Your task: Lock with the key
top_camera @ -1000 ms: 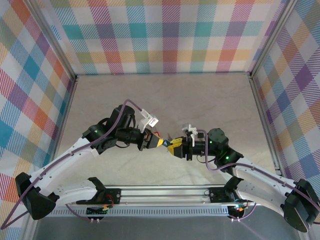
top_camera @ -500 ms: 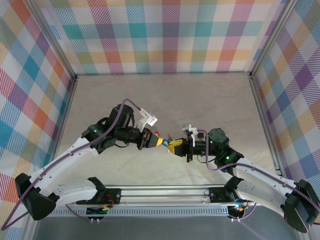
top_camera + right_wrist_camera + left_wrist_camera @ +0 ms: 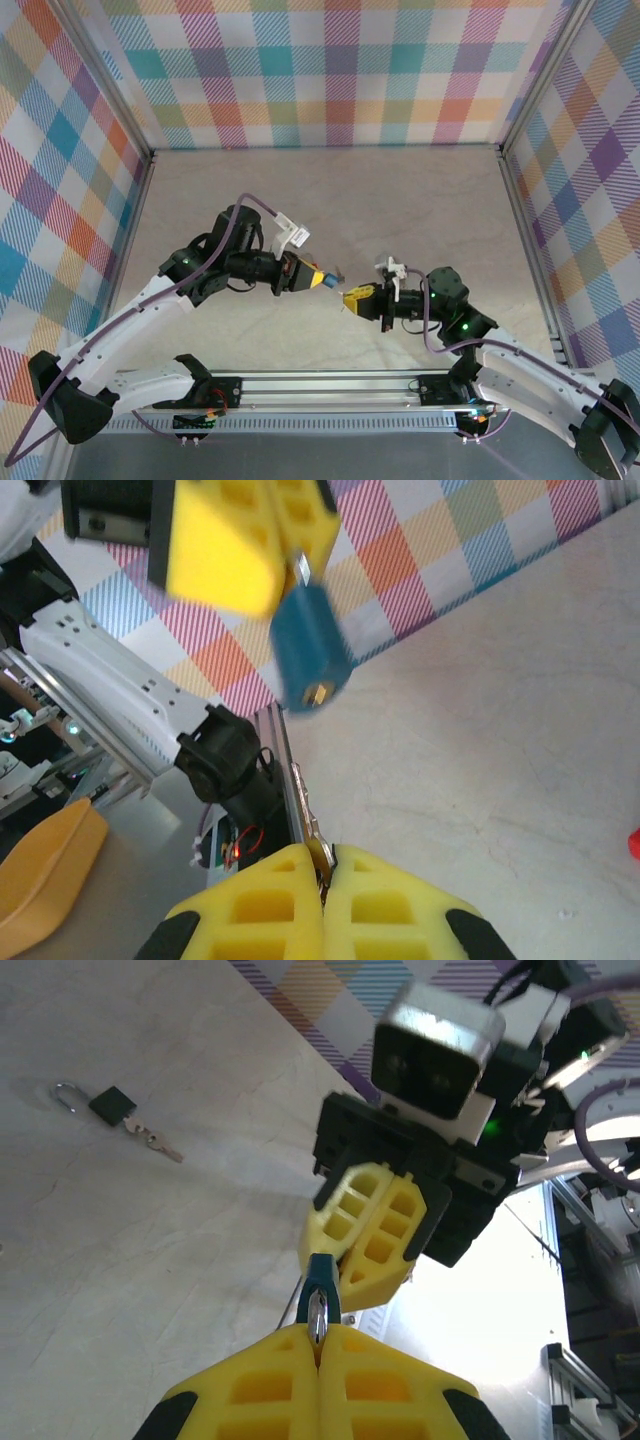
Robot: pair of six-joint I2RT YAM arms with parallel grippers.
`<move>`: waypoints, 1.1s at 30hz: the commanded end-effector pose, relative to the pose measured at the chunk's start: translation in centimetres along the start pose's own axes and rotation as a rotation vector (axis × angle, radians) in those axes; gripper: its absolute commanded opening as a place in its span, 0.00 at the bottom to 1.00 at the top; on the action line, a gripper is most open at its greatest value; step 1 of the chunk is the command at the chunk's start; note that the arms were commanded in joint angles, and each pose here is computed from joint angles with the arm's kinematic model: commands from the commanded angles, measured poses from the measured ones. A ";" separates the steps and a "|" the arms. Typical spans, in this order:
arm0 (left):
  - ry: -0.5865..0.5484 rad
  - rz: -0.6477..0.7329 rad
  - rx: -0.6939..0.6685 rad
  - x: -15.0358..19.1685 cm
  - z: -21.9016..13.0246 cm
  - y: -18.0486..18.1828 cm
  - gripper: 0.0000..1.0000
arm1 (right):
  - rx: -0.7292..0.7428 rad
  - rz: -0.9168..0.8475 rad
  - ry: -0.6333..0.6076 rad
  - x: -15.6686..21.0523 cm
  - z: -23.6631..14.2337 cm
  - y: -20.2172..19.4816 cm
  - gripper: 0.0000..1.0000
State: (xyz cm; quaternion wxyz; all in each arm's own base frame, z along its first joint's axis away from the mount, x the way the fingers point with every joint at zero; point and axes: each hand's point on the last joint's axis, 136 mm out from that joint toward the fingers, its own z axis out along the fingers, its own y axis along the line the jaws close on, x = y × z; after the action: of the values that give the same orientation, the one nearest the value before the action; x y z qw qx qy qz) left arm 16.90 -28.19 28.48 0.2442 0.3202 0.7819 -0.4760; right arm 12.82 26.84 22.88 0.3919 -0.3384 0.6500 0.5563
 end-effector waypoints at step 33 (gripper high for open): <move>-0.183 -0.447 -0.614 9.7 -0.7 17.7 0.00 | 0.474 0.431 0.091 3.7 2.5 -12.1 0.00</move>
State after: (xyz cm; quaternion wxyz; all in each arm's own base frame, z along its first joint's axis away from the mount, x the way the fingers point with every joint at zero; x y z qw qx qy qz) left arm 21.42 -20.31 10.43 0.2414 0.0389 0.9205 -0.3048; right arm 21.31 25.19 11.43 0.3027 -0.1118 0.8617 0.3916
